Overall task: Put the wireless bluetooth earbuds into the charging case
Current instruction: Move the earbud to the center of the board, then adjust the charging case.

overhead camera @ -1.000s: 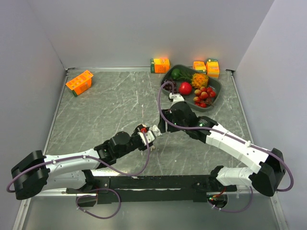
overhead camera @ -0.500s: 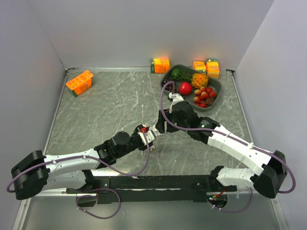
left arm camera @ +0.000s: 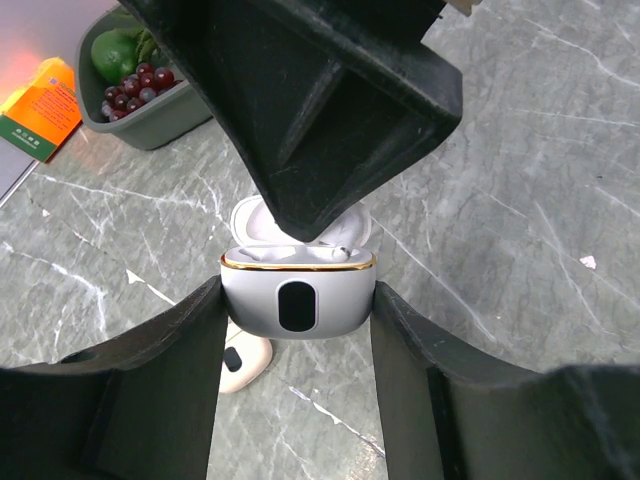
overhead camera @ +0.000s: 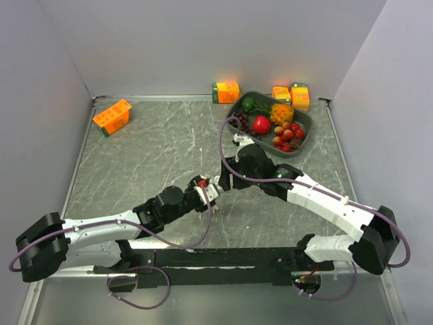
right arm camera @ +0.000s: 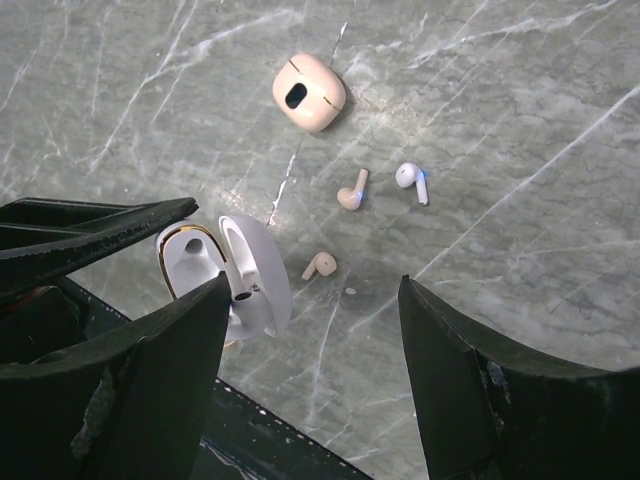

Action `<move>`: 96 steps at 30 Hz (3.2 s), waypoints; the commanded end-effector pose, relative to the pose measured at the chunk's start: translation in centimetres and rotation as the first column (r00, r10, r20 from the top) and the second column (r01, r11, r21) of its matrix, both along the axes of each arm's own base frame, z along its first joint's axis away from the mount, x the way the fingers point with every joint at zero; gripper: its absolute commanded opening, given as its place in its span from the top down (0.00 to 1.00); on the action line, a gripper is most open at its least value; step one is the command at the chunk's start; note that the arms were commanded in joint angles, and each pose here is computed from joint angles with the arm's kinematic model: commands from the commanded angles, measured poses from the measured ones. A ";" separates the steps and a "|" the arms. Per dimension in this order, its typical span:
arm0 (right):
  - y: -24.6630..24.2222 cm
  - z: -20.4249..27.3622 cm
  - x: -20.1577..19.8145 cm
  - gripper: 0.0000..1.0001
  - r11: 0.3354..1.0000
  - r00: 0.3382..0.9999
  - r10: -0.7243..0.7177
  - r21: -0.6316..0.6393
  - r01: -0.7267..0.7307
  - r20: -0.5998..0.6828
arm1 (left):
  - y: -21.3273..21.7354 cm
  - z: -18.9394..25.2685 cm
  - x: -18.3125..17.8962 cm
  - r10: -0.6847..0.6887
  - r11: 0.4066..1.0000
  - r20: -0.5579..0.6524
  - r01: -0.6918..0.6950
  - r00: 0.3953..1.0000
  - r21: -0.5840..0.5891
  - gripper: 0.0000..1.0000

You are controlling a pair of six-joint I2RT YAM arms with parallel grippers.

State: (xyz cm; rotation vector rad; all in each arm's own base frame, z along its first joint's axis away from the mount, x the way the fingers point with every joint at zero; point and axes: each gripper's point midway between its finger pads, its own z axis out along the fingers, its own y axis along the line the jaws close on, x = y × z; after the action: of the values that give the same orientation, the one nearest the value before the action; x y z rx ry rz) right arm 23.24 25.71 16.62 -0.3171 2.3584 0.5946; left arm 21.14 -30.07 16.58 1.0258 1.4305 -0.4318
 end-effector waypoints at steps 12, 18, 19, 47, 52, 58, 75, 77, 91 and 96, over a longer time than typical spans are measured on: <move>-1.6 0.7 -0.4 0.25 1.000 0.999 -0.028 -0.003 0.029 0.030 | 0.5 2.3 2.8 0.118 0.993 0.078 -0.116 0.990 -0.023 0.99; -0.4 2.1 0.7 0.24 0.999 0.998 -0.024 0.026 0.022 0.056 | 0.4 2.3 2.8 0.114 0.993 0.076 -0.112 0.991 -0.028 0.99; -0.1 2.6 1.1 0.24 0.999 0.998 -0.024 0.029 0.023 0.060 | 0.3 2.3 2.7 0.111 0.994 0.074 -0.109 0.991 -0.030 0.99; -0.6 -1.9 0.6 0.25 0.999 0.999 -0.022 -0.024 0.021 -0.036 | 1.0 2.6 3.5 0.154 0.988 0.090 -0.152 0.984 -0.029 0.99; -1.1 -1.9 0.3 0.25 0.999 0.999 -0.030 -0.027 0.029 -0.032 | 1.3 2.5 4.0 0.165 0.986 0.091 -0.163 0.982 -0.022 0.99; -1.0 -0.8 0.7 0.25 0.999 0.999 -0.042 -0.011 0.042 -0.003 | 1.3 2.2 4.3 0.168 0.986 0.089 -0.168 0.982 -0.013 0.99; 1.4 9.5 0.7 0.25 0.825 0.990 0.103 0.548 -0.141 0.101 | 1.4 6.9 0.4 0.028 0.955 0.065 -0.008 0.997 -0.298 0.99; 1.8 10.2 0.1 0.24 0.812 0.981 0.153 0.550 -0.193 0.118 | 0.8 7.7 -0.8 -0.037 0.940 0.063 0.056 0.997 -0.336 0.99; 3.7 10.9 -1.5 0.27 0.815 0.964 0.233 0.516 -0.264 0.126 | 1.2 9.1 -1.7 -0.063 0.917 0.061 0.082 0.996 -0.389 0.99; 3.9 10.1 -1.1 0.34 0.828 0.968 0.227 0.503 -0.247 0.102 | 1.5 9.1 -2.0 -0.062 0.916 0.055 0.079 0.997 -0.394 0.99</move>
State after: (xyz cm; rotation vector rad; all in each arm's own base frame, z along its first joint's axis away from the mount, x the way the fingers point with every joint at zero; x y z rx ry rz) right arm 21.65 29.15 25.48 -0.3615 2.0676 1.2936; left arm 19.79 -28.82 24.39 0.7844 1.2447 -0.6713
